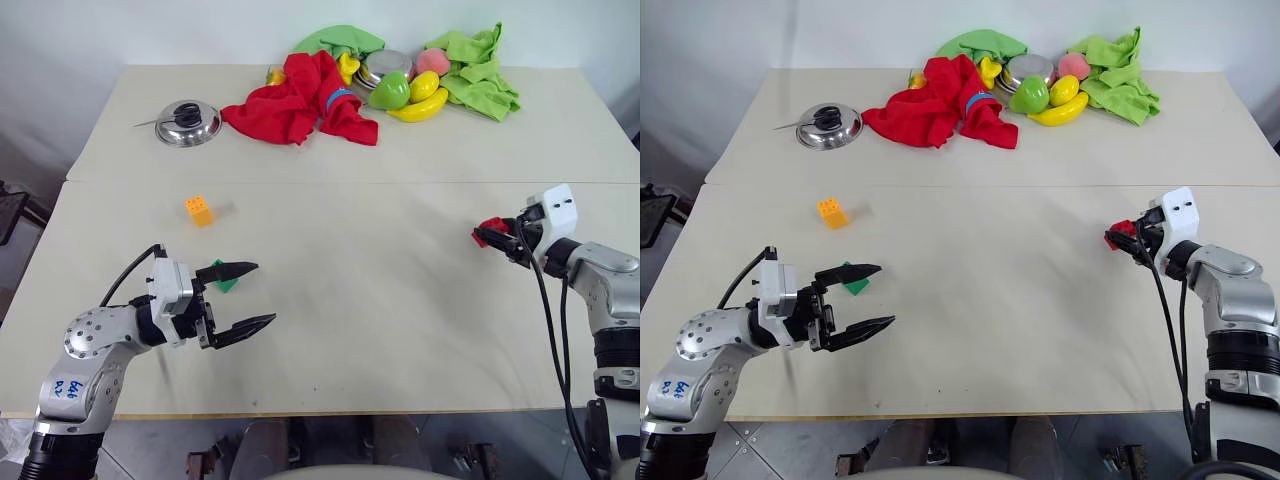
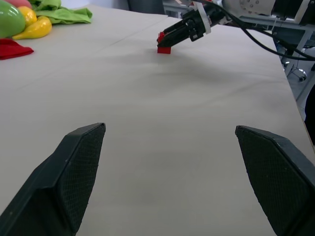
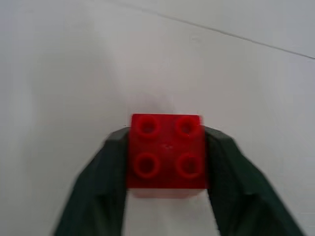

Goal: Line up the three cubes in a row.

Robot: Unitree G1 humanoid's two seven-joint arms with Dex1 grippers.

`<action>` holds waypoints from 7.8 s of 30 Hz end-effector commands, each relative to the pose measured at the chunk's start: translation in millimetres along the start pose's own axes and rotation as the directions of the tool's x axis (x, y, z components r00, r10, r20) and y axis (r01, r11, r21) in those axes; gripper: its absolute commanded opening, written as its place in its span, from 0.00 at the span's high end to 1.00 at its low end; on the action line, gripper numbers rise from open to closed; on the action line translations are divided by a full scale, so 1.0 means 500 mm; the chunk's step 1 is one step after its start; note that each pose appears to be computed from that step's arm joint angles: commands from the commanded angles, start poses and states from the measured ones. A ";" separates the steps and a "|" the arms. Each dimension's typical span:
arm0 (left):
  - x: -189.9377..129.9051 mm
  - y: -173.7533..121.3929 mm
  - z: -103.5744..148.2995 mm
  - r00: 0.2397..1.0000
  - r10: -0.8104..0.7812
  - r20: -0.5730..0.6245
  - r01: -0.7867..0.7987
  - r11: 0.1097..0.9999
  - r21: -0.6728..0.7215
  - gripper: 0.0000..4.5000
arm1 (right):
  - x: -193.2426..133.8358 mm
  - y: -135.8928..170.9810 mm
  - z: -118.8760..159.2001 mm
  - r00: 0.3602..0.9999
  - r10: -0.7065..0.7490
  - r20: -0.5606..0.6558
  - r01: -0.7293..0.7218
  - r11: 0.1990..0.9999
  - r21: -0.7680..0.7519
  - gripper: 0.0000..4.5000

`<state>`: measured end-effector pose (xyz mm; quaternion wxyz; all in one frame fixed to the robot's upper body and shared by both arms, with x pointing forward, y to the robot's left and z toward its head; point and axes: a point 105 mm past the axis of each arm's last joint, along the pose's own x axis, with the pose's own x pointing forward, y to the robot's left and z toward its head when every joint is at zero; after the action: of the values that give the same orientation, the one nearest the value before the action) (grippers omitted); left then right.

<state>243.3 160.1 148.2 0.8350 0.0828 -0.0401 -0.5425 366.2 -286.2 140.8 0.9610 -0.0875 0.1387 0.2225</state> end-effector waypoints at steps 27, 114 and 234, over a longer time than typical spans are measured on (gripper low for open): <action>-0.010 0.008 0.006 1.000 -0.010 -0.002 0.010 0.999 0.041 0.00 | 0.026 0.229 0.022 0.561 0.779 -0.279 -0.773 0.373 -0.513 0.29; 0.335 0.025 -0.043 0.874 -0.397 -0.281 0.422 0.906 0.031 0.67 | -0.293 0.227 -0.022 0.839 0.378 0.391 -0.225 0.896 -0.382 0.00; 0.071 0.230 0.038 0.923 0.379 0.063 -0.384 0.918 0.102 0.66 | -0.191 0.304 0.026 0.652 0.612 0.449 -0.482 0.791 -0.378 0.00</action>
<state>382.8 195.3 164.6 0.9708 0.0742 -0.0475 -0.2231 223.8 -176.5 152.5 0.8250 -0.0573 -0.1322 0.5464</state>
